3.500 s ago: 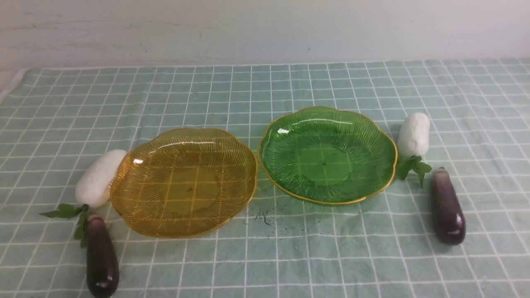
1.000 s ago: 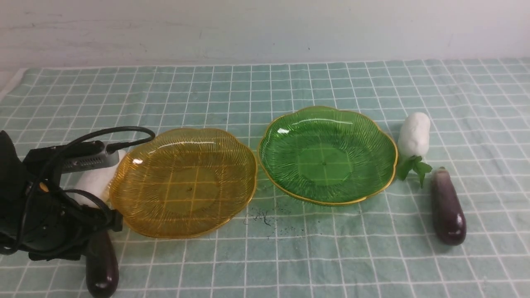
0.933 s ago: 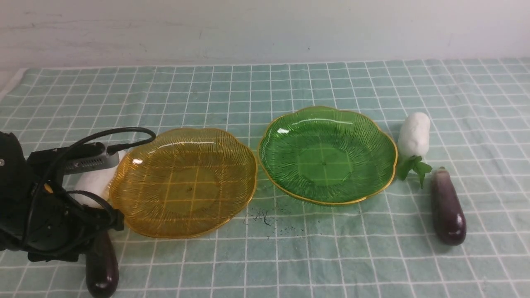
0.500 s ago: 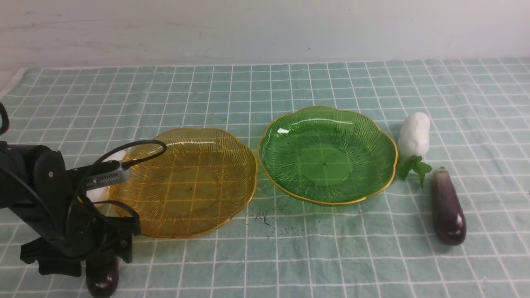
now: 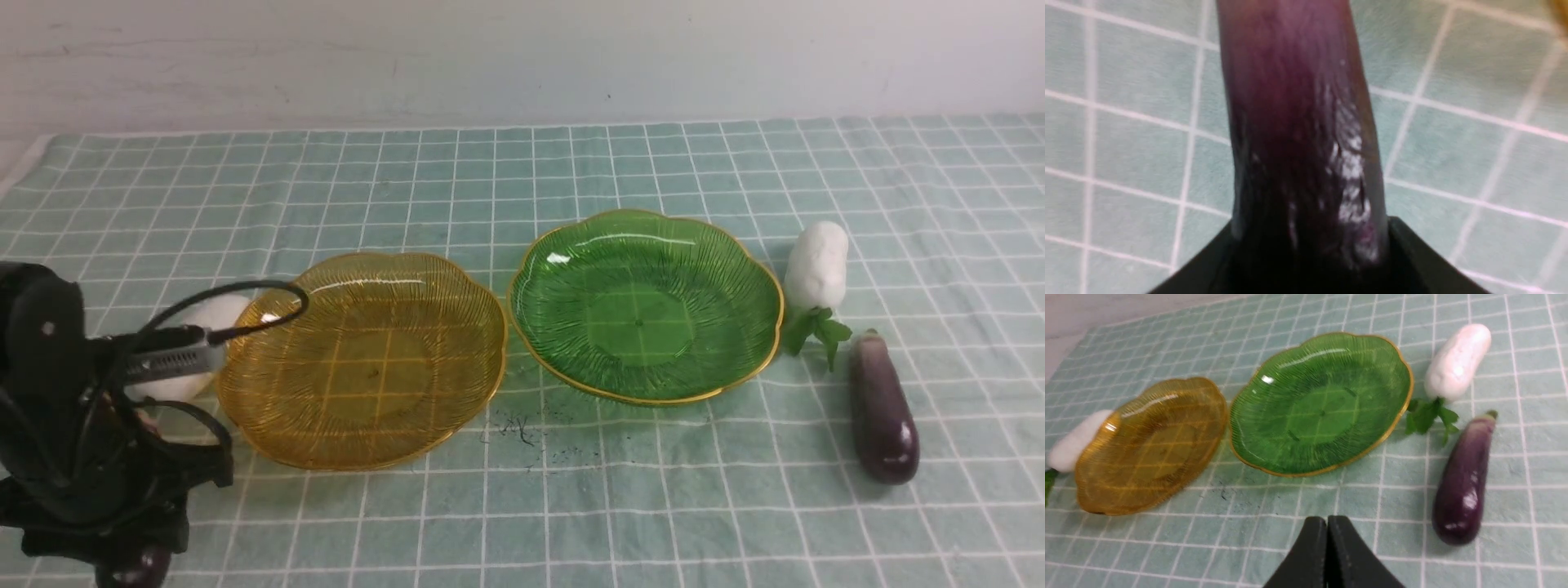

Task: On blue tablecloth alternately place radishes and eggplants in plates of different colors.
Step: 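Pick up the eggplant and place it in the yellow plate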

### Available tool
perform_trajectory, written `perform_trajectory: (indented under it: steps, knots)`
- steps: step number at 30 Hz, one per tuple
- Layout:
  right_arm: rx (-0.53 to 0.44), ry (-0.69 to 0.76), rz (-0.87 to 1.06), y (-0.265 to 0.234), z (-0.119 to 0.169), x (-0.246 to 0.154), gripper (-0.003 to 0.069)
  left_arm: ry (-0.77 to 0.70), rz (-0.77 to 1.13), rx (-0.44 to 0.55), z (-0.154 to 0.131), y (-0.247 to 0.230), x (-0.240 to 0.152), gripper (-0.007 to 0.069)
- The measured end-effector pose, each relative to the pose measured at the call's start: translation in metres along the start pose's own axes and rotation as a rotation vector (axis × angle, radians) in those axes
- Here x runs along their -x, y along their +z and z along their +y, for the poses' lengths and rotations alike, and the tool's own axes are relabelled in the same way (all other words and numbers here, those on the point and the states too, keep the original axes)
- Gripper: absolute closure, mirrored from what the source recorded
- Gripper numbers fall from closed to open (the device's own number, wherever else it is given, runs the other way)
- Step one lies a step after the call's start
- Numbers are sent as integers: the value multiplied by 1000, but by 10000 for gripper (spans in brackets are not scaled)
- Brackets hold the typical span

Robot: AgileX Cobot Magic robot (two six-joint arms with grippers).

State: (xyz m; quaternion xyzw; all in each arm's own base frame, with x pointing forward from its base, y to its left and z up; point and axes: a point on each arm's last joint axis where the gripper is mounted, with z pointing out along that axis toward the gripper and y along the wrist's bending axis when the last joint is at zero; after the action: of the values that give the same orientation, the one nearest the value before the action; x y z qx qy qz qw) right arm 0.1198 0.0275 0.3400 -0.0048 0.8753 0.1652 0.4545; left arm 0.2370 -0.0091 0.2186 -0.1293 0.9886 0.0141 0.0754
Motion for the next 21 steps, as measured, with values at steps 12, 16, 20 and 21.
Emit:
perform_trajectory:
  steps: [12, 16, 20, 21]
  knots:
    - [-322, 88, 298, 72, -39, 45, 671, 302, -454, -317, -54, -75, 29, 280]
    - [-338, 102, 350, 105, -49, 49, 657, 346, -439, -308, -66, -62, 49, 280]
    - [-336, 134, 430, 157, -63, 50, 571, 364, -360, -284, -81, -28, 75, 280]
    - [-334, 142, 459, 169, -66, 48, 545, 364, -347, -280, -84, -22, 79, 280]
